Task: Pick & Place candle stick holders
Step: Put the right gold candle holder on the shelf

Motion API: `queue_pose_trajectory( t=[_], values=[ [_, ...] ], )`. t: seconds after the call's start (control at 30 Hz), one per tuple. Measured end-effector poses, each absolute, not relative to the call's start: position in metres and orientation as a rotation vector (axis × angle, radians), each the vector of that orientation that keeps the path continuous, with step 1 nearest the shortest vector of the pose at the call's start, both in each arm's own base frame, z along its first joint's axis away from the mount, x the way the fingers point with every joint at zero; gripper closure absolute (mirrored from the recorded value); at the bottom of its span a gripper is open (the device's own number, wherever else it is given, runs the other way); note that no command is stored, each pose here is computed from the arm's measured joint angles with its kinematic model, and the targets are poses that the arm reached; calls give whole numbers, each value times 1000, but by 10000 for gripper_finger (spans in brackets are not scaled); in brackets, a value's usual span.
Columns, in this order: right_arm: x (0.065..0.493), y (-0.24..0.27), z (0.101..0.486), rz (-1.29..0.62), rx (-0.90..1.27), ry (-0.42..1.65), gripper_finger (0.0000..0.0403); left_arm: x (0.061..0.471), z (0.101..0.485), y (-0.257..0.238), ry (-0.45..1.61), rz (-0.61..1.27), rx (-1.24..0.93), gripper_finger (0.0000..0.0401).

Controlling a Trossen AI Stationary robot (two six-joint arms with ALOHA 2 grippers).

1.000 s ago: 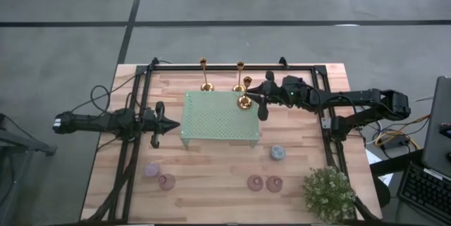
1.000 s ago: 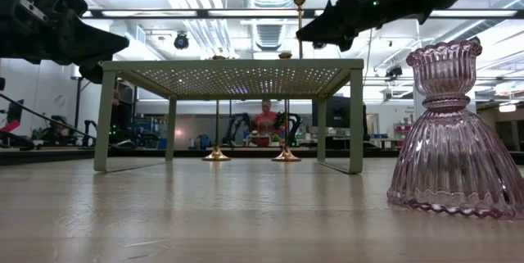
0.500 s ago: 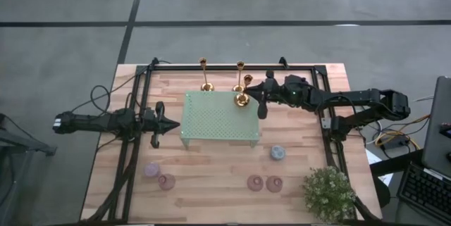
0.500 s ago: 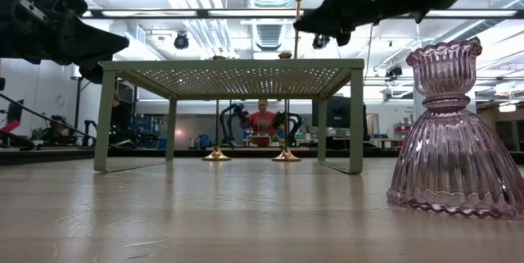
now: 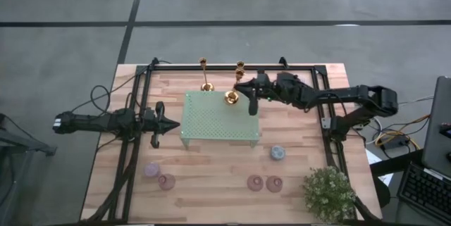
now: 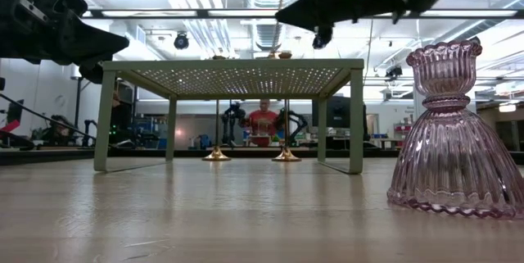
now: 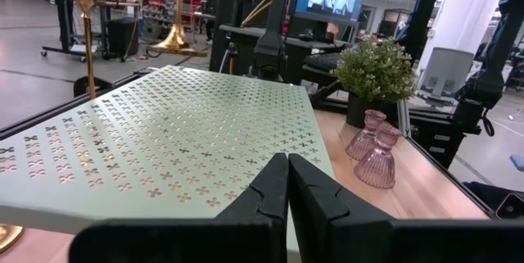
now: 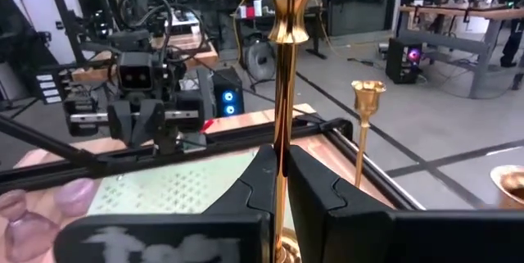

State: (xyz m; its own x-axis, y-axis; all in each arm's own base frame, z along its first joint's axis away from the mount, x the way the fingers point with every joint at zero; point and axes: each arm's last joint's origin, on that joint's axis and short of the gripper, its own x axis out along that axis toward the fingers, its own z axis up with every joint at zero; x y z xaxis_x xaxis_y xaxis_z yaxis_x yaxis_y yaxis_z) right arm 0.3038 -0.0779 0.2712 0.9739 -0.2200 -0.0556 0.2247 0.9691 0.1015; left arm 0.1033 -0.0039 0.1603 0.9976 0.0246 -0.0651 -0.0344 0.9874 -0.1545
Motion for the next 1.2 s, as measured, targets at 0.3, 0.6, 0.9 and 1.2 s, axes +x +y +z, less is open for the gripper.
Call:
queue_pose_trajectory(
  t=[0.3,0.6,0.9,1.2],
  values=[
    [335,-86,265,-208,93,141,390,103,160,-4,63,30,-157,387],
    [344,-88,261,-205,63,158,390,103,160,-4,63,30,-156,387],
    [342,-88,257,-206,66,161,390,103,160,-4,63,30,-156,387],
    [348,-89,248,-206,53,174,390,103,160,-4,63,29,-157,387]
  ],
)
